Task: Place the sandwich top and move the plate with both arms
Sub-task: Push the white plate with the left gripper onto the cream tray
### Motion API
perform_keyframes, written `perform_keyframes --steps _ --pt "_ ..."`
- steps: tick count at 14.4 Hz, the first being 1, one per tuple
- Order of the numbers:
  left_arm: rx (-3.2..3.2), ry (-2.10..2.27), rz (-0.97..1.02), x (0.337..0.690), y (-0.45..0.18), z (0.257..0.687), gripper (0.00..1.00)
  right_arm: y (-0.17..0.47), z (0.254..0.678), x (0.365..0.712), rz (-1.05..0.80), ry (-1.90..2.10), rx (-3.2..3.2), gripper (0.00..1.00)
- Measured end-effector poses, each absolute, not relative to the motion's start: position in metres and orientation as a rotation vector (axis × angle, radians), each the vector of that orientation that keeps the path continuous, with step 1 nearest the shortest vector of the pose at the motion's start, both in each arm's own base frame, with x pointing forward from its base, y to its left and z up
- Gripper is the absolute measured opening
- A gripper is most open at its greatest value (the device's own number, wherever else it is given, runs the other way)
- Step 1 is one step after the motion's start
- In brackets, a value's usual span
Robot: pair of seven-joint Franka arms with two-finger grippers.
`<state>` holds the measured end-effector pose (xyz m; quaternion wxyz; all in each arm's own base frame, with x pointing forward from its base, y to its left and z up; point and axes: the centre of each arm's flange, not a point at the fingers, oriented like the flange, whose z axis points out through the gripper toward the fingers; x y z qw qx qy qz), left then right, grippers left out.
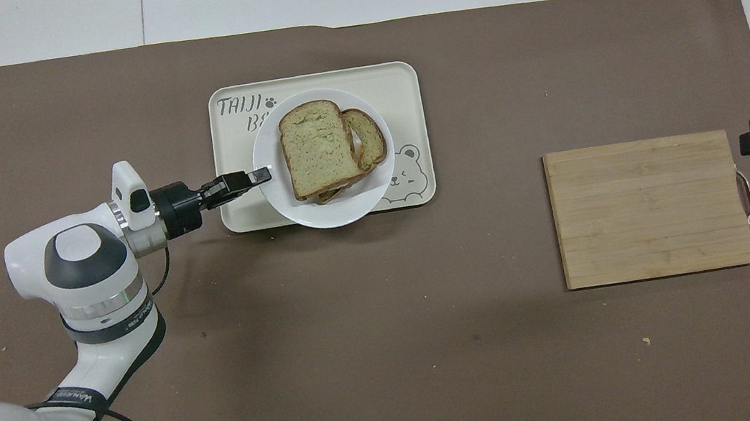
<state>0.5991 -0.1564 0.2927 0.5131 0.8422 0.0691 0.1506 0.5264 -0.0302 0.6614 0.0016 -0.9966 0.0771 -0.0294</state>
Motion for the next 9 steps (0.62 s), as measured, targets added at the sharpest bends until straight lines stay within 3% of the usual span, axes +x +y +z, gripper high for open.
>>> perform_keyframes --steps 4,9 --pt "2.017 0.227 0.414 0.640 -0.171 0.298 0.04 -0.035 0.661 0.526 -0.092 0.254 -3.126 1.00" --pt "2.059 0.191 0.403 0.645 -0.168 0.285 0.04 -0.037 0.661 0.526 -0.092 0.259 -3.125 1.00"
